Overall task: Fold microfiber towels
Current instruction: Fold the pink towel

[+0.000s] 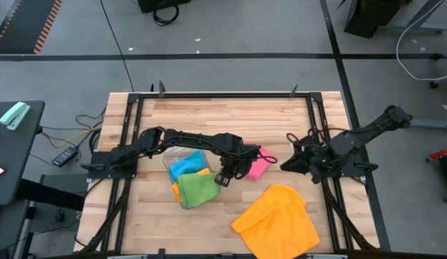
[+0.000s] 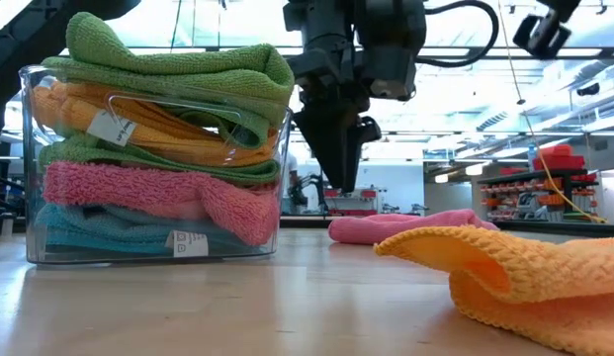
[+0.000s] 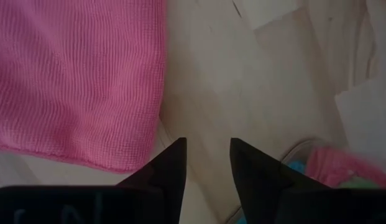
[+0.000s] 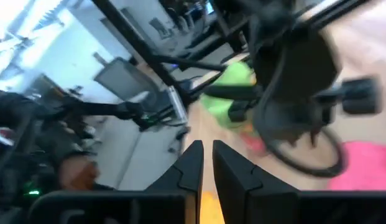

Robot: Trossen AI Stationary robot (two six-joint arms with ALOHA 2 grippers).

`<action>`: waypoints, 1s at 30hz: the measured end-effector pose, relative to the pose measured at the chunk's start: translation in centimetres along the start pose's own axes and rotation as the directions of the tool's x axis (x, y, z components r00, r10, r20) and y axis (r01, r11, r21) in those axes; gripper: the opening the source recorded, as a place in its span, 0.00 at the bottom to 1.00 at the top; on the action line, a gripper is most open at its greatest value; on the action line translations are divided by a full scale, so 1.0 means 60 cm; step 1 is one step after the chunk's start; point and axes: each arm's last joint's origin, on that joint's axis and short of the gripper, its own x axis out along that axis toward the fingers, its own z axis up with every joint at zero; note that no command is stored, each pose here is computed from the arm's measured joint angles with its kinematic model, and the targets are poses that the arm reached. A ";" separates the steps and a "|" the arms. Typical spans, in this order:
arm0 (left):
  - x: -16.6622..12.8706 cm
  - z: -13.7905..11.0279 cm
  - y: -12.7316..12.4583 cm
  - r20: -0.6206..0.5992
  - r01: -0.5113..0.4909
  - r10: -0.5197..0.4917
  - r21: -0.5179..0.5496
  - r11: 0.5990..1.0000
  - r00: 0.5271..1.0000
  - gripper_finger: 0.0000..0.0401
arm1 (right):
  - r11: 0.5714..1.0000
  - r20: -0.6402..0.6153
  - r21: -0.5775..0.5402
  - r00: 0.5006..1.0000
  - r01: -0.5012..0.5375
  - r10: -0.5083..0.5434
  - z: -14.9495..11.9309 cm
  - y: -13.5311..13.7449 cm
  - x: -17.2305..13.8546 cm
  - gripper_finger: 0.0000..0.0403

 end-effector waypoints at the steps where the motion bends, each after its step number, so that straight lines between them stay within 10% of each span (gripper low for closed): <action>1: 0.000 0.000 0.000 0.002 -0.001 0.001 0.000 1.000 1.000 0.33 | 0.999 0.004 -0.024 1.000 0.024 -0.024 0.008 0.003 -0.003 0.11; 12: 0.002 0.027 -0.012 0.109 -0.061 0.062 -0.014 0.998 0.992 0.42 | 0.814 0.067 -0.170 0.831 0.555 -0.552 -0.003 -0.082 0.004 0.11; 30: 0.043 0.047 -0.010 0.078 -0.328 0.323 0.079 0.941 0.943 0.51 | 0.808 -0.065 0.047 0.809 0.587 -0.584 -0.041 -0.240 0.054 0.11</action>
